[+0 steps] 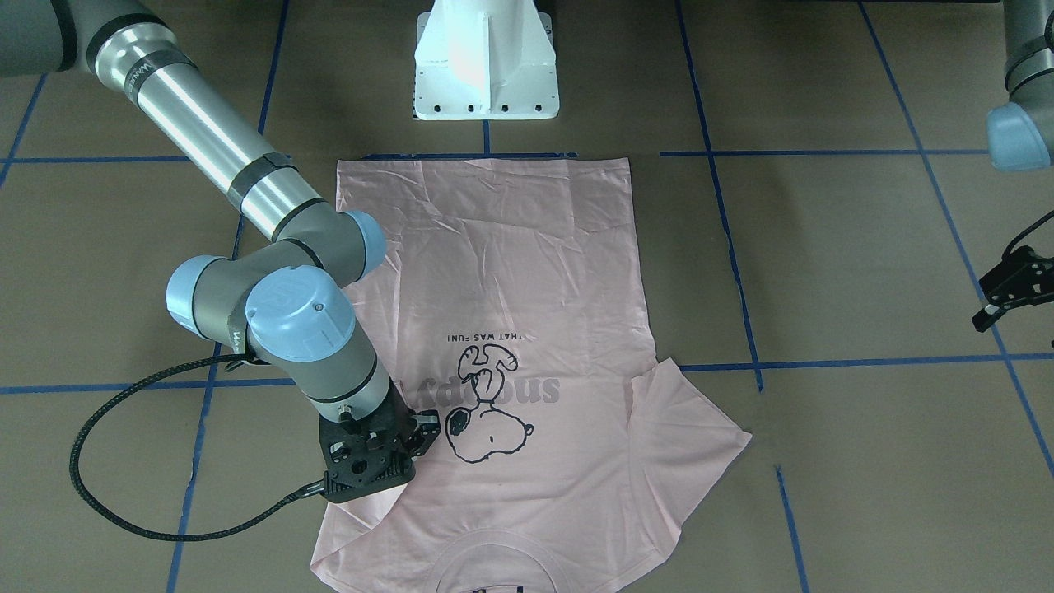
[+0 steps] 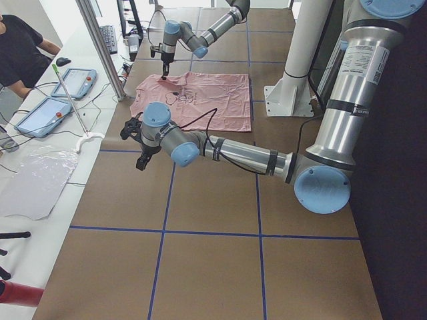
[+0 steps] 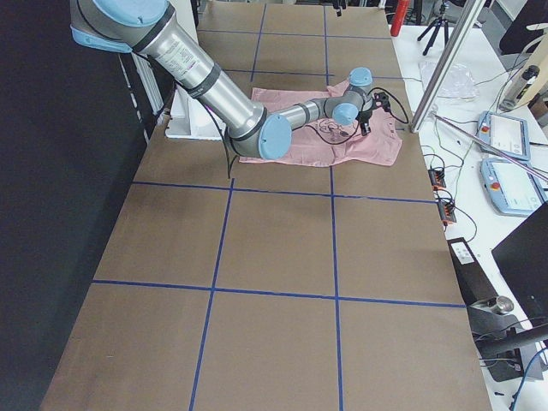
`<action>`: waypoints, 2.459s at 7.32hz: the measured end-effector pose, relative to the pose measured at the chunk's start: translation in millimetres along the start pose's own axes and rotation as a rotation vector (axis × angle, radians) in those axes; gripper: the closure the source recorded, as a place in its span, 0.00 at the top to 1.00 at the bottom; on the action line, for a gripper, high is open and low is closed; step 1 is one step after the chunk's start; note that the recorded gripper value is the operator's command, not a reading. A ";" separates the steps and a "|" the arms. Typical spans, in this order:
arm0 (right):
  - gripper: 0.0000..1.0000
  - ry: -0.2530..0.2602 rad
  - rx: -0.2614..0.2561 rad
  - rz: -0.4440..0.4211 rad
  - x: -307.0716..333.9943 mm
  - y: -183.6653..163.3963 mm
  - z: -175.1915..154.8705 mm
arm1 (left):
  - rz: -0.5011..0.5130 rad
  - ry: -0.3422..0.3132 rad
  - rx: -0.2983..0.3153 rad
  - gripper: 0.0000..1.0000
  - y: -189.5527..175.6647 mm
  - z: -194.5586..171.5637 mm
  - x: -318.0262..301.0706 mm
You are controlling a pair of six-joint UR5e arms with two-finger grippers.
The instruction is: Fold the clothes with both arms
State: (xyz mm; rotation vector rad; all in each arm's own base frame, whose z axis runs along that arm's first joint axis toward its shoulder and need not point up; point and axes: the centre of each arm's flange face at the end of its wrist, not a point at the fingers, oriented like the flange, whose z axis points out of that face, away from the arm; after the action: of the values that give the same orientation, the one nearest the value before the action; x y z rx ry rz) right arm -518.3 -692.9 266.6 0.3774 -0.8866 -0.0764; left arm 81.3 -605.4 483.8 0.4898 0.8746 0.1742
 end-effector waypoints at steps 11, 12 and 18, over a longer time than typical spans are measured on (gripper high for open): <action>1.00 0.015 -0.212 0.224 120.4 59.9 -162.4 | -0.339 -0.149 0.116 0.89 -47.0 219.5 222.1; 1.00 0.015 -0.213 0.219 127.7 61.0 -164.4 | -0.333 -0.145 0.115 0.87 -41.2 230.1 223.5; 1.00 0.020 -0.214 0.219 134.5 61.7 -163.7 | -0.314 -0.143 0.085 0.72 -34.9 256.3 242.2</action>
State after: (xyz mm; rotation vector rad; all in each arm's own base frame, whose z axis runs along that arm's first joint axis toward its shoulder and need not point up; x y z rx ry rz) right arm -312.8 -617.5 294.6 0.0798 -0.8855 0.0340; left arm 430.9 -640.3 437.7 0.4321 0.8093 -0.1839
